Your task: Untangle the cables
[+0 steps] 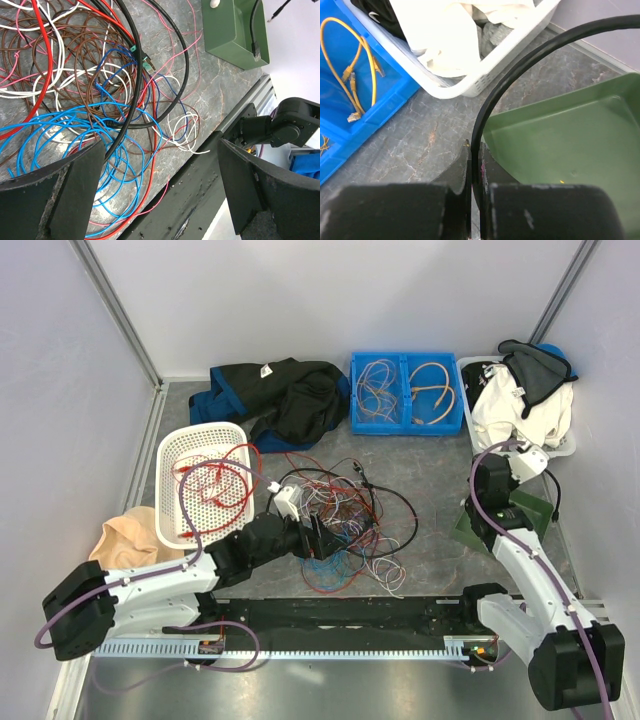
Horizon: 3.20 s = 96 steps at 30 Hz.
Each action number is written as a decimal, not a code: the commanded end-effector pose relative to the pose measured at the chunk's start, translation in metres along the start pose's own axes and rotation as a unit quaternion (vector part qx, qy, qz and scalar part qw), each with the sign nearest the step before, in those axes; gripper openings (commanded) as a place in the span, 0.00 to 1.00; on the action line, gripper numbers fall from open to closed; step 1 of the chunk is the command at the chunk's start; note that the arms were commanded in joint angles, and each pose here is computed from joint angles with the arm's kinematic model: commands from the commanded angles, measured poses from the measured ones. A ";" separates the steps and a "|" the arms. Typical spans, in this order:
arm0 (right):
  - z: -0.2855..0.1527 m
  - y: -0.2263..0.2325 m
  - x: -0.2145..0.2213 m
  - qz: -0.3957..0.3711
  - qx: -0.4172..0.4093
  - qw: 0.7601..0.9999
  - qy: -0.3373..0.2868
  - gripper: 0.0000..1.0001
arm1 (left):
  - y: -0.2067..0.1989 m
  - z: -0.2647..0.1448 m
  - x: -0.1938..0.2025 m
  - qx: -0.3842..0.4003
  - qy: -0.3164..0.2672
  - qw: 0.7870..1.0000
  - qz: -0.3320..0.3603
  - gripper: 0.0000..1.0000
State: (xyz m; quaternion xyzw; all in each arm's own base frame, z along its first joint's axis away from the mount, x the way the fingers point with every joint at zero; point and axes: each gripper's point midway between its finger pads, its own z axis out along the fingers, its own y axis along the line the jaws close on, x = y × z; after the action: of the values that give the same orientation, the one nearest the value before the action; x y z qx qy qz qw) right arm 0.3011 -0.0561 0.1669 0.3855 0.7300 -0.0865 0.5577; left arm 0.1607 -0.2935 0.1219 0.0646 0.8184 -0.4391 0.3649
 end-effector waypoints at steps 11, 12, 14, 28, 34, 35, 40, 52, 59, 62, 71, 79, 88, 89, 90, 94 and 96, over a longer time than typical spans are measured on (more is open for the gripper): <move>0.007 0.000 0.036 0.007 -0.039 0.999 0.017 0.00 | -0.003 0.006 0.006 0.007 0.010 1.000 -0.018 1.00; 0.007 -0.001 0.043 0.005 -0.039 0.999 0.024 0.00 | -0.002 0.007 0.008 0.006 0.014 1.000 -0.019 1.00; 0.007 0.002 0.041 0.012 -0.042 0.999 0.015 0.00 | -0.005 0.009 0.009 0.009 0.020 1.000 -0.019 1.00; -0.012 0.012 0.010 -0.042 -0.031 0.998 -0.038 0.00 | -0.003 0.029 0.025 -0.009 0.061 0.998 -0.026 1.00; -0.010 0.018 0.020 -0.039 -0.044 0.998 -0.025 0.00 | -0.009 0.034 0.024 -0.005 0.064 0.998 -0.021 1.00; -0.010 0.019 0.021 -0.038 -0.046 0.998 -0.024 0.00 | -0.009 0.034 0.024 -0.005 0.064 0.998 -0.020 1.00; -0.004 0.014 0.039 -0.044 -0.035 0.998 -0.007 0.00 | -0.007 0.033 0.024 -0.011 0.063 0.998 -0.020 1.00; -0.009 0.026 0.053 0.002 -0.075 0.997 0.016 0.00 | -0.004 0.032 0.026 -0.014 0.065 0.998 -0.019 1.00; -0.009 0.035 0.056 0.009 -0.086 0.996 0.028 0.00 | -0.002 0.031 0.027 -0.016 0.064 0.998 -0.022 1.00; -0.009 0.035 0.056 0.014 -0.088 0.996 0.027 0.00 | -0.002 0.030 0.027 -0.016 0.063 0.998 -0.023 1.00; -0.013 0.039 0.036 0.008 -0.093 0.996 0.005 0.00 | -0.001 0.032 0.028 -0.017 0.063 0.998 -0.023 1.00; -0.013 0.039 0.029 0.004 -0.088 0.996 -0.006 0.00 | -0.001 0.034 0.029 -0.017 0.066 0.997 -0.023 1.00; -0.014 0.046 0.020 0.001 -0.093 0.995 -0.016 0.00 | -0.001 0.035 0.029 -0.019 0.066 0.997 -0.023 1.00; -0.013 0.045 0.020 -0.001 -0.091 0.996 -0.017 0.00 | 0.000 0.035 0.028 -0.021 0.065 0.997 -0.023 1.00; -0.013 0.045 0.022 -0.004 -0.089 0.996 -0.015 0.00 | -0.001 0.035 0.029 -0.019 0.066 0.997 -0.023 1.00; -0.008 0.034 0.039 -0.008 -0.071 0.997 0.001 0.00 | -0.001 0.036 0.028 -0.019 0.066 0.997 -0.023 1.00; -0.006 0.025 0.050 -0.011 -0.061 0.998 0.011 0.00 | 0.000 0.036 0.029 -0.020 0.066 0.997 -0.022 1.00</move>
State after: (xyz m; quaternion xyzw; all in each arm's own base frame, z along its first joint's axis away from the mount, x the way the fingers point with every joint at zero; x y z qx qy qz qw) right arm 0.3105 -0.0084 0.1362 0.3267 0.7524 -0.0379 0.5707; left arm 0.1537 -0.3153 0.0745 0.0787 0.8647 -0.4017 0.2910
